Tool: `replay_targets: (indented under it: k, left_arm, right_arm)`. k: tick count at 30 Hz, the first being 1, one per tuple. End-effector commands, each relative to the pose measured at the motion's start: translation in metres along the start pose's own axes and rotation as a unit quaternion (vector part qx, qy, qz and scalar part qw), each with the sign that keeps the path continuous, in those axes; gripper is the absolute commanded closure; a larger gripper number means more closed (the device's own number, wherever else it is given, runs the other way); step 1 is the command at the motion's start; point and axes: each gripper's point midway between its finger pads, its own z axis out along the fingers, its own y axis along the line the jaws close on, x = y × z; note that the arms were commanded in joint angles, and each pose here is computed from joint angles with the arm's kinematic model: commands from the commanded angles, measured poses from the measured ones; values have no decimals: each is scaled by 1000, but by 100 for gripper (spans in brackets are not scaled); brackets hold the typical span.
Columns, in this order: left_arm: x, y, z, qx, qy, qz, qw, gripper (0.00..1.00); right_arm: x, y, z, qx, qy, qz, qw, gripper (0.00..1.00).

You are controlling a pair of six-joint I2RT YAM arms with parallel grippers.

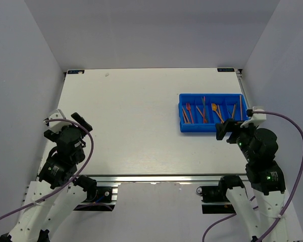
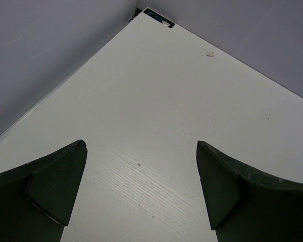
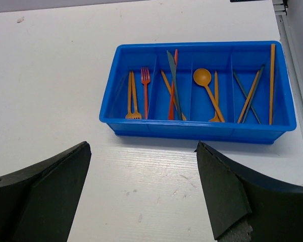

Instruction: Sort the eating utensils into containers

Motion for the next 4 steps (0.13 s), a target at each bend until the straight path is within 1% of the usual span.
replay_targets:
  k: [1, 4]
  left_arm:
    - [3, 0, 1, -1, 4, 5, 1000, 2]
    - [4, 0, 2, -2, 6, 8, 1000, 2]
  right_arm:
    - [-1, -2, 2, 3, -1, -7, 1000, 10]
    - [0, -3, 4, 7, 1, -5, 1000, 10]
